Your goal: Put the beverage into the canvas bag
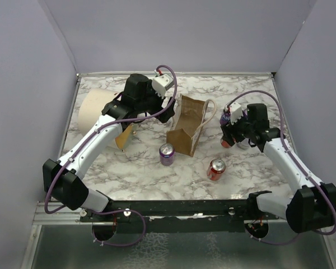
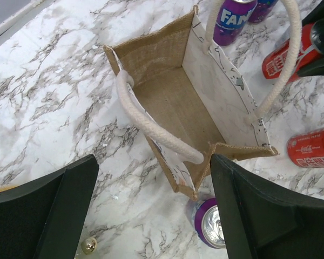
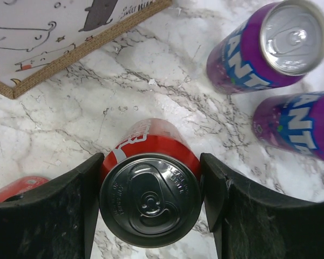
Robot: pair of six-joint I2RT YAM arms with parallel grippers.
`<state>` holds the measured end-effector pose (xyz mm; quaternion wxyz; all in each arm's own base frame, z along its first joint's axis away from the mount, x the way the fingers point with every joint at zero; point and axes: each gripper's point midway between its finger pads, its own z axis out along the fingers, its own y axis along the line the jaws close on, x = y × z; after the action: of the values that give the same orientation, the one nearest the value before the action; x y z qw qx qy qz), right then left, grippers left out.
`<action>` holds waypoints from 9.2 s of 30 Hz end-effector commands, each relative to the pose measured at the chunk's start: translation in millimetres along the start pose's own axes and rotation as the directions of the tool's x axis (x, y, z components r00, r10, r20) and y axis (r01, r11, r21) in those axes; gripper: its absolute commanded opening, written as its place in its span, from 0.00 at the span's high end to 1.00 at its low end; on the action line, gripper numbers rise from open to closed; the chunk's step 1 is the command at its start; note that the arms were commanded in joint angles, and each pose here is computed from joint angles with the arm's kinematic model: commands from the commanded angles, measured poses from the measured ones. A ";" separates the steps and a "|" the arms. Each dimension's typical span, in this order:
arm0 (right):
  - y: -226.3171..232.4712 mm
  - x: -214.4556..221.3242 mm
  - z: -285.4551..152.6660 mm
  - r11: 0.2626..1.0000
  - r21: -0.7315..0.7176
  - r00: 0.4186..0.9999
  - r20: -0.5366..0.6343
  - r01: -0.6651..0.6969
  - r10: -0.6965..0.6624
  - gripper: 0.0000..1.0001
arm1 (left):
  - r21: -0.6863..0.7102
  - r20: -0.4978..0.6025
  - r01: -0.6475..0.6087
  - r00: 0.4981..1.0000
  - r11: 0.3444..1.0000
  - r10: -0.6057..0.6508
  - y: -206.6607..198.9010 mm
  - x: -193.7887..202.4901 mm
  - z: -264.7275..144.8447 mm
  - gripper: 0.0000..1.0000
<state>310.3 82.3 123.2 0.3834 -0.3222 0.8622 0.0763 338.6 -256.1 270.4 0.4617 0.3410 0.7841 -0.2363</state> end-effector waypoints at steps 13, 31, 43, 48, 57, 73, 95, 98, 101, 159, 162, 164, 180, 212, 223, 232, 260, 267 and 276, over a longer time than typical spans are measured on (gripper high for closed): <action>-30.6 -165.3 -134.4 0.975 0.194 0.901 0.396 0.108 -0.179 0.62 | -0.087 0.054 -0.023 0.998 0.996 0.028 16.3 -28.2 -5.1 0.04; 22.4 -287.8 -121.7 0.959 -0.130 0.793 0.596 0.250 -0.126 0.65 | -0.047 0.061 0.133 0.990 0.990 -0.130 9.9 -18.6 13.9 0.17; 73.1 -273.6 -22.6 0.913 -0.283 0.872 0.472 0.292 -0.132 0.66 | -0.035 0.008 0.266 0.964 0.963 -0.266 25.2 4.8 33.4 0.59; 84.0 -259.9 4.8 0.906 -0.301 0.895 0.417 0.299 -0.156 0.67 | -0.011 -0.011 0.282 0.959 0.959 -0.282 23.9 15.7 34.7 0.76; 71.9 -234.8 54.1 0.919 -0.264 0.929 0.304 0.294 -0.211 0.70 | -0.027 -0.027 0.308 0.951 0.951 -0.309 29.1 34.4 32.5 0.93; 62.5 -194.6 126.2 0.942 -0.221 0.961 0.167 0.252 -0.218 0.71 | -0.004 -0.053 0.339 0.940 0.941 -0.338 25.5 39.6 37.6 1.00; 50.9 -178.4 169.8 0.987 -0.138 0.991 0.118 0.085 -0.069 0.70 | 0.040 -0.060 0.361 0.932 0.932 -0.358 14.9 46.0 35.7 1.00; 50.6 -171.2 177.1 0.988 -0.132 0.993 0.101 0.077 -0.064 0.68 | 0.058 -0.057 0.361 0.932 0.931 -0.358 12.1 44.5 35.0 1.00; 50.5 -165.9 180.8 0.988 -0.134 0.994 0.086 0.072 -0.061 0.66 | 0.061 -0.055 0.361 0.932 0.931 -0.358 11.1 44.4 34.0 1.00; 138.7 -100.0 -76.8 0.723 -0.437 0.841 0.352 0.535 -0.410 0.06 | 0.104 -0.064 0.387 0.922 0.916 -0.382 7.6 39.5 44.4 1.00; 140.9 -65.2 -79.3 0.717 -0.475 0.860 0.277 0.511 -0.429 0.06 | 0.103 -0.063 0.377 0.926 0.920 -0.373 8.3 40.6 44.7 1.00; 140.3 -43.8 -79.6 0.719 -0.483 0.865 0.230 0.500 -0.447 0.06 | 0.100 -0.063 0.374 0.927 0.922 -0.369 9.0 41.0 45.3 1.00; 139.7 41.2 -60.3 0.728 -0.528 0.871 0.047 0.437 -0.489 0.04 | 0.084 -0.059 0.348 0.937 0.934 -0.344 13.2 41.9 45.5 1.00; 141.6 -15.6 -57.4 0.749 -0.436 0.867 0.243 0.499 -0.436 0.58 | 0.085 -0.066 0.338 0.941 0.937 -0.333 13.3 47.3 47.2 1.00; 147.7 -137.5 -116.9 0.732 -0.371 0.782 0.518 0.571 -0.347 0.62 | 0.091 -0.081 0.327 0.944 0.941 -0.321 12.9 53.0 49.3 1.00; 100.1 -233.5 -101.2 0.885 -0.192 0.801 0.536 0.425 -0.269 0.65 | 0.114 -0.085 0.341 0.939 0.933 -0.333 8.6 50.5 50.8 1.00; 60.1 -189.2 59.6 0.968 -0.188 0.983 0.108 0.168 -0.149 0.71 | 0.149 -0.085 0.354 0.935 0.923 -0.345 0.5 46.6 49.5 1.00; 67.1 -175.7 82.4 0.966 -0.224 0.991 0.070 0.131 -0.118 0.71 | 0.113 -0.080 0.355 0.934 0.928 -0.348 4.8 50.5 48.8 1.00; 81.6 -162.9 104.6 0.959 -0.272 0.997 0.036 0.077 -0.070 0.71 | 0.107 -0.086 0.365 0.930 0.925 -0.357 5.6 51.2 50.5 1.00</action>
<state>392.5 244.0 139.9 0.3046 -0.4116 0.8448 0.1556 352.3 -267.2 196.3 0.3564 0.2268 0.8365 -0.3489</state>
